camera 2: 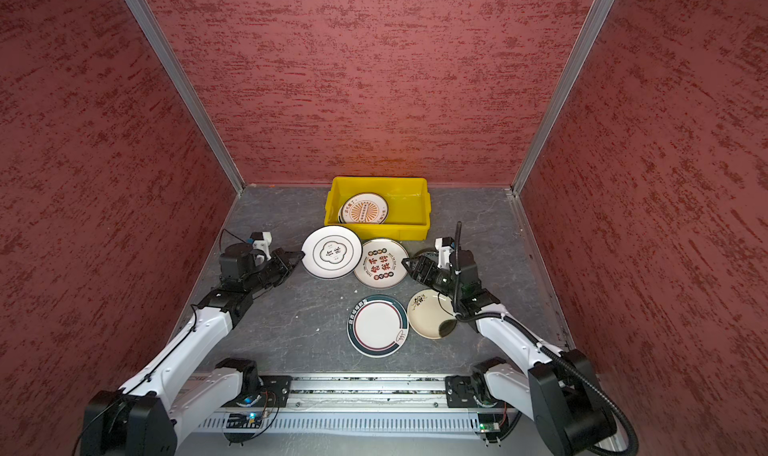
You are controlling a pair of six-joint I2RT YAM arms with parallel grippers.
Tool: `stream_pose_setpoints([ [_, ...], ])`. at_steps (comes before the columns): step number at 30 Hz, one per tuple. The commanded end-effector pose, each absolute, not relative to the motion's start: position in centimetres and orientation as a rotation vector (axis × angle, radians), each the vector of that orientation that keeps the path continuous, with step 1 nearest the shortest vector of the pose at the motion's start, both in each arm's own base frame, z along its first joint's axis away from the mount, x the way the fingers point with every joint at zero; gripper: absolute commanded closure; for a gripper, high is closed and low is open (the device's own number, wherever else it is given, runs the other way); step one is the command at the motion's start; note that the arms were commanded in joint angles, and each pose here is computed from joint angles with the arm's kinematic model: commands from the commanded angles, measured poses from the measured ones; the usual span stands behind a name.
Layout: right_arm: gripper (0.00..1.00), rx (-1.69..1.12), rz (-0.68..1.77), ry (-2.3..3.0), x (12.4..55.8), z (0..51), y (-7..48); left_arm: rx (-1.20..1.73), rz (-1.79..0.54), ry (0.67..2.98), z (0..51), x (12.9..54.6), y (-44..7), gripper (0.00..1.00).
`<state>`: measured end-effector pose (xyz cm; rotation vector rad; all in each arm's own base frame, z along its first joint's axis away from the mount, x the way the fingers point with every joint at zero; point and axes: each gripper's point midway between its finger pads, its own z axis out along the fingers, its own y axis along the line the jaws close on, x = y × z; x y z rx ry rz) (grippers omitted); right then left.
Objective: Place the plates into the plastic bin on the countertop
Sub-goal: 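Lift the white plate upright with the left gripper toward the yellow bin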
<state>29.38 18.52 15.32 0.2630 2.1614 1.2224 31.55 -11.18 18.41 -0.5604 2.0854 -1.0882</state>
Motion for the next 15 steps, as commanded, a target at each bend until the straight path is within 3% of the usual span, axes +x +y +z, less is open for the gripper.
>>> stream_pose_setpoints([
  [1, 0.12, 0.253, 1.238, 2.118, 29.2, 16.3, 18.4, -0.455, -1.088, 1.985, 22.0, 33.1, -12.2, 1.0],
  [15, 0.12, 0.294, 1.241, 2.072, 28.6, 16.3, 17.7, -0.316, -1.07, 2.039, 22.8, 38.5, -17.6, 1.0],
])
